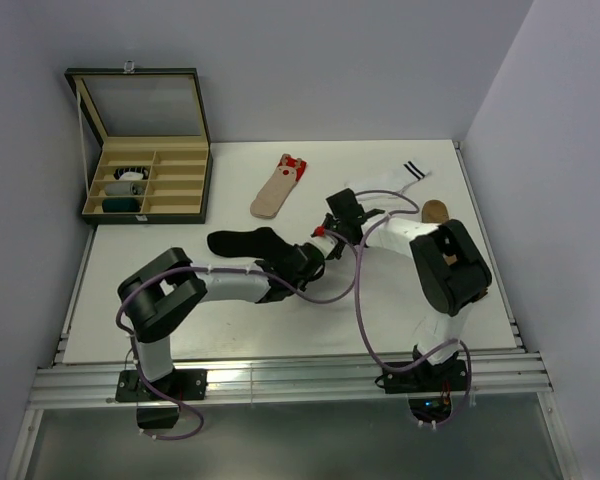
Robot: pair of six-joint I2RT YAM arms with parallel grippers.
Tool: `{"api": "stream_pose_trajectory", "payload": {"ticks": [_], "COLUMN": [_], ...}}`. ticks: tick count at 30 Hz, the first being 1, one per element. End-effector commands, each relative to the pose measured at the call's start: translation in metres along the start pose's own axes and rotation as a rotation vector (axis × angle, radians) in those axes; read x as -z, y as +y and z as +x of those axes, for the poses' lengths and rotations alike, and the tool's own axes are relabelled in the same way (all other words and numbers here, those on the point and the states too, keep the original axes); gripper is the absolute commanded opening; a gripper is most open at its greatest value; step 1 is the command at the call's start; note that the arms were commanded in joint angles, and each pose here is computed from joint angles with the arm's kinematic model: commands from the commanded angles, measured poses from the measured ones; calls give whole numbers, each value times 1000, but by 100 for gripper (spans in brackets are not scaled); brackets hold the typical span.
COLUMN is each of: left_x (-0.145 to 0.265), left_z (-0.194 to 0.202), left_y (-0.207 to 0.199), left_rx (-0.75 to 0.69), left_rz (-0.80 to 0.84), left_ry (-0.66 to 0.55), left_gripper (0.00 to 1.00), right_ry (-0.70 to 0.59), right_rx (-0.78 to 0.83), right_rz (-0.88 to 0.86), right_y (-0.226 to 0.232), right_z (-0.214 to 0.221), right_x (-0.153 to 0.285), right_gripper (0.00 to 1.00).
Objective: Roll the socks
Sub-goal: Roll the sock at the center of the board.
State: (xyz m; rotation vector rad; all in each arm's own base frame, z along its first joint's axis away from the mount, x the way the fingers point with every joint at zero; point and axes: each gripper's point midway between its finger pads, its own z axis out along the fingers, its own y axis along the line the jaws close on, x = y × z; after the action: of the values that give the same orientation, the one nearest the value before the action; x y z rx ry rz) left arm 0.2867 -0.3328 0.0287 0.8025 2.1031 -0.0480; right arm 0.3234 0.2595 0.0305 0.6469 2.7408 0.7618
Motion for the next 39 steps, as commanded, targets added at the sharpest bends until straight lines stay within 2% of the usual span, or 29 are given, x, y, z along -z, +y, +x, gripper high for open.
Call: {"api": "stream_pose_trajectory", "payload": {"ticks": [1,5,6,9,18,25,28,39], "left_x": [10,10,10,11,16,14,10,3], "left_z": [1,-6,-7,-4,1,14,18,33], "left_y": [5,12,14,14,23,30,35,35], "left_rx": [155,298,340,449,881,1122,1165,1183], "left_rz": [134,239,272,339,518,630,636,609], "left_ry": [68,96,106,143,185,235,260,317], "left_gripper": [0,0,0,0,0,1,1,1], "right_ry": [-191,-324,-327,-399,-312,-236,-216,-187], "right_rx": [-25,-63,-80,-78,21,71,83,93], "right_rz": [-136,-239,-217,-289,-341,-319,-305,-243], "right_y": [26,33,20,27,34,35,36,42], "right_z": [-42,-61,-58,-64,-32,-9,-3,4], "right_x": [33,64,63,78,52,25,17,-2], "right_gripper": [30,41,45,51,52,52,52,52]}}
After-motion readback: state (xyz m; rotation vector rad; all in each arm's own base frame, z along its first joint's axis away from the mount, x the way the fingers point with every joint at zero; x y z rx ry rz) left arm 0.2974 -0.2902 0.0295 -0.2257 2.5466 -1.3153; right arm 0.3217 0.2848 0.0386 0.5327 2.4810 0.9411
